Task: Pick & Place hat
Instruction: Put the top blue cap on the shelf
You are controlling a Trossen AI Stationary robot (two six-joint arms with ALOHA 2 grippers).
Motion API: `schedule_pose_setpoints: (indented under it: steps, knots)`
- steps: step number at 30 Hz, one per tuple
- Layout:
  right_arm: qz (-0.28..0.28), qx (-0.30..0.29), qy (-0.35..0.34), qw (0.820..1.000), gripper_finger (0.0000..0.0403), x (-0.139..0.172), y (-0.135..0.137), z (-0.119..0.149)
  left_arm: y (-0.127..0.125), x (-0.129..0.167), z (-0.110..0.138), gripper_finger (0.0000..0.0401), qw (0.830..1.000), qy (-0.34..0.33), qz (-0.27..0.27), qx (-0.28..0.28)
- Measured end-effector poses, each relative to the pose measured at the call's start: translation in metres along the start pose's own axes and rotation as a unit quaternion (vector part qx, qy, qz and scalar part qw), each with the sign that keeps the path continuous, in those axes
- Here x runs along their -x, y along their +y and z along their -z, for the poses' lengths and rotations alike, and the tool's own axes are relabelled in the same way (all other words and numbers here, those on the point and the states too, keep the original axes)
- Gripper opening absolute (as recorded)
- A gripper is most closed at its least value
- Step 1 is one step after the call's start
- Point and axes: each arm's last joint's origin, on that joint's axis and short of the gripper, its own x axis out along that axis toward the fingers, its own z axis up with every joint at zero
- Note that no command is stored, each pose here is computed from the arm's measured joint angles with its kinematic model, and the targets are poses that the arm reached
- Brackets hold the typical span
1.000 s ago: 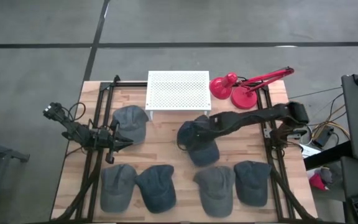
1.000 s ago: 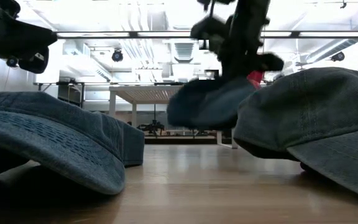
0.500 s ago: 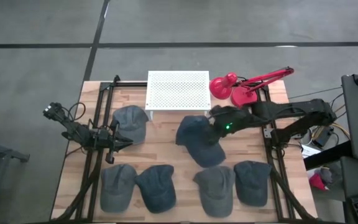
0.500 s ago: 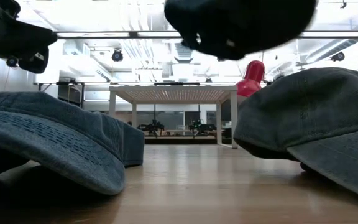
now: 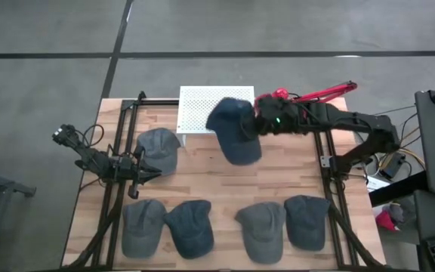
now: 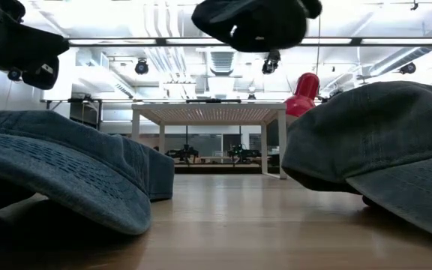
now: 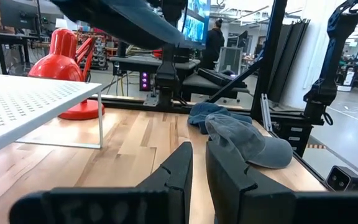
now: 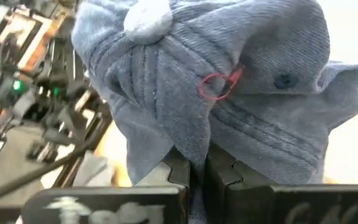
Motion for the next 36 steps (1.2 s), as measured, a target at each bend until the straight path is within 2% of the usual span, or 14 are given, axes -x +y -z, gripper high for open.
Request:
schedule_pose_setpoints:
  steps: [3,9,15,19,23,27,36]
  knots:
    - [0.036,0.005,-0.005,0.999,0.0012,-0.011,0.0,-0.022,0.0,0.0,0.0,0.0051,1.0,0.0,0.0,0.001]
    - [0.14,-0.024,0.015,0.99,0.0012,-0.034,-0.014,-0.062,0.0,0.0,0.0,0.0051,1.0,-0.001,0.0,0.001]
    - [0.164,-0.048,0.013,0.985,0.0013,-0.065,-0.015,-0.088,0.0,0.0,0.0,0.0051,1.0,-0.001,0.0,0.001]
    - [0.168,-0.055,0.01,0.984,0.0013,-0.083,-0.015,-0.097,0.0,0.0,0.0,0.0051,1.0,-0.001,0.0,0.01]
    - [0.198,-0.058,0.029,0.978,0.0013,-0.096,-0.023,-0.102,0.0,0.0,0.0,0.0051,0.999,-0.001,0.0,0.036]
    - [0.235,-0.057,0.052,0.969,0.0013,-0.099,-0.033,-0.103,0.0,0.0,0.0,0.0051,0.998,0.0,0.0,0.058]
    - [0.257,-0.076,0.043,0.962,0.0013,-0.105,-0.042,-0.105,0.0,0.0,0.0,0.0051,0.998,-0.001,0.0,0.06]
